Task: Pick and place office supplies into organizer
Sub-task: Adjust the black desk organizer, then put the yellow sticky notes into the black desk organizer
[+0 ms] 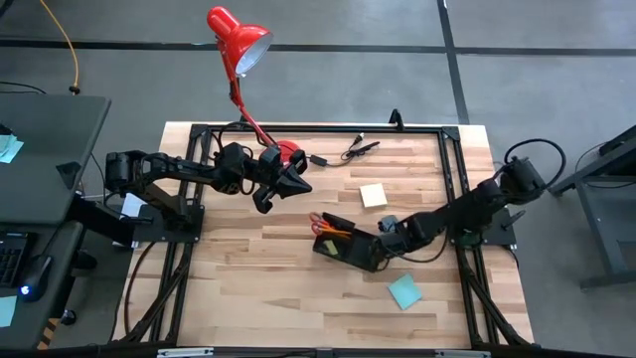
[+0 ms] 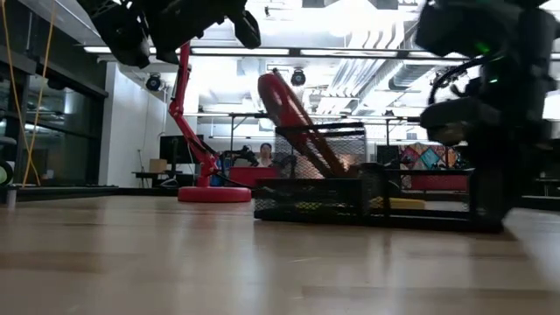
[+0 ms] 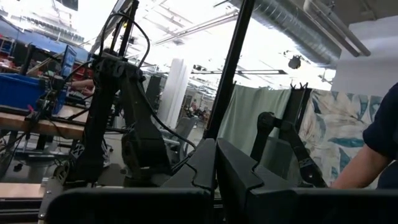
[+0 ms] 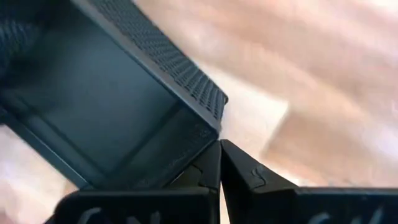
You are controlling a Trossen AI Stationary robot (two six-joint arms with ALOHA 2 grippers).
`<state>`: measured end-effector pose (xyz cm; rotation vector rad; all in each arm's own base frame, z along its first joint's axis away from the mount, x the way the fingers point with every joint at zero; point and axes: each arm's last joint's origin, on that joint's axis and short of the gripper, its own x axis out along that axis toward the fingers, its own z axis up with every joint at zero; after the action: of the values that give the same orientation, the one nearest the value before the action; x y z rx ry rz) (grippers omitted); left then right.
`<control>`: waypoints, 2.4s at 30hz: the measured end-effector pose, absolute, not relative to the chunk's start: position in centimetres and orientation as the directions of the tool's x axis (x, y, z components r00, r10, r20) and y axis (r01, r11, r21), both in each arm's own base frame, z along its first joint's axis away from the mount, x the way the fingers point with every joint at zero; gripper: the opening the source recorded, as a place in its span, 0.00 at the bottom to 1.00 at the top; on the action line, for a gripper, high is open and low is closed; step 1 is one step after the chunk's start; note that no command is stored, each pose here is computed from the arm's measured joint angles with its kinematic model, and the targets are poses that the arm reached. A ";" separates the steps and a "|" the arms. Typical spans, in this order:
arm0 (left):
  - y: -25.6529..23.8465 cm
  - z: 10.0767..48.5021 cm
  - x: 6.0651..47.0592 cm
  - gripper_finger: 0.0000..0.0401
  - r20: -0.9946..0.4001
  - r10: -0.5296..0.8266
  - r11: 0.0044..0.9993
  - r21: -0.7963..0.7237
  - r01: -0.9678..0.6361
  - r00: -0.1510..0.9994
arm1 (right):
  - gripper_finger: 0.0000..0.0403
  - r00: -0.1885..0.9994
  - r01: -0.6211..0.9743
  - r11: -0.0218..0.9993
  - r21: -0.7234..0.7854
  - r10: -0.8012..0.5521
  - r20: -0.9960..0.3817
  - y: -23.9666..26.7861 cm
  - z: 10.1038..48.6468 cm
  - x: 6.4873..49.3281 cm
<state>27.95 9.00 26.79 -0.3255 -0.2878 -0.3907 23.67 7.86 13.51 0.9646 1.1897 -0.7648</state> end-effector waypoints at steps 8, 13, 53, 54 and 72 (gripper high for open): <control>9.0 26.8 28.0 0.01 0.333 -0.323 0.874 -0.254 0.414 0.886 | 0.00 0.344 0.871 0.399 0.285 -0.082 -0.935 4.6 13.7 25.6; 9.0 26.8 27.9 0.01 0.333 -0.327 0.873 -0.253 0.417 0.885 | 0.00 0.410 0.849 0.404 0.342 -0.093 -0.907 2.7 14.0 26.6; 9.7 26.7 28.1 0.01 0.364 -0.092 0.915 -0.335 0.223 0.927 | 0.61 0.750 0.646 0.305 0.700 -0.084 -0.656 -8.0 18.4 18.8; 9.7 26.6 28.2 0.01 0.353 -0.093 0.914 -0.342 0.220 0.931 | 0.60 0.768 0.631 0.261 0.731 -0.081 -0.635 -7.8 17.9 18.2; 14.1 25.0 26.9 0.01 0.196 0.081 0.893 -0.451 0.016 0.977 | 0.60 0.753 0.646 -0.022 0.763 -0.151 -0.641 -7.3 12.6 12.7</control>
<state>26.85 14.12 24.99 -0.4676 -0.2127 0.0343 12.71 -7.32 12.56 1.4652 0.4279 -0.6660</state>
